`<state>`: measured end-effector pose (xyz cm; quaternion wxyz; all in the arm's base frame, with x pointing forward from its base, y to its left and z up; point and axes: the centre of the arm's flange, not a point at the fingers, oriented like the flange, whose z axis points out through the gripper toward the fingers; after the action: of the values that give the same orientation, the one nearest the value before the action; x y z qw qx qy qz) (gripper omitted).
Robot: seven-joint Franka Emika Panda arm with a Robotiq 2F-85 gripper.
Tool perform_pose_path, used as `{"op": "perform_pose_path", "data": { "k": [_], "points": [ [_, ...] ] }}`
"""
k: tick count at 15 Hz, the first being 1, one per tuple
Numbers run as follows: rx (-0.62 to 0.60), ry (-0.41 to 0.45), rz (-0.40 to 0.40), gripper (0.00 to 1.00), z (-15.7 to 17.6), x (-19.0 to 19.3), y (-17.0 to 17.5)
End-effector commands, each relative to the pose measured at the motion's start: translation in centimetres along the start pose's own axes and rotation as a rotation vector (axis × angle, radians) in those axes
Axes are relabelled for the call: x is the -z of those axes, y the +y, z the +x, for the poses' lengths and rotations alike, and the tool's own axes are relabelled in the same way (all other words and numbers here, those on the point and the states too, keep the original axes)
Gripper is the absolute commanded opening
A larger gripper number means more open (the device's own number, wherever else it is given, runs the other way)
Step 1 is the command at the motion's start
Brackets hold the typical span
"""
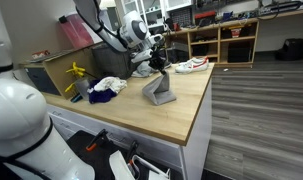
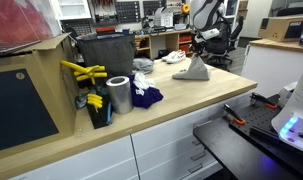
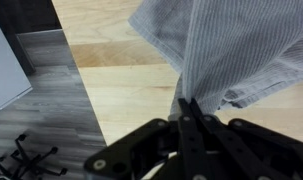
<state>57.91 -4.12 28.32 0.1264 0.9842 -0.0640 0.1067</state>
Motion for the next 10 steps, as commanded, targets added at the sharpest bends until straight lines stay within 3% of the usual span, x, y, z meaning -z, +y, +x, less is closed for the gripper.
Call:
{"op": "perform_pose_path", "data": {
  "k": [1,10],
  "points": [
    [0.025,-0.015,0.009,0.0,-1.8,-1.4,0.3],
    [-0.011,-0.158,-0.021,0.0,-5.5,-7.1,2.4]
  ]
}}
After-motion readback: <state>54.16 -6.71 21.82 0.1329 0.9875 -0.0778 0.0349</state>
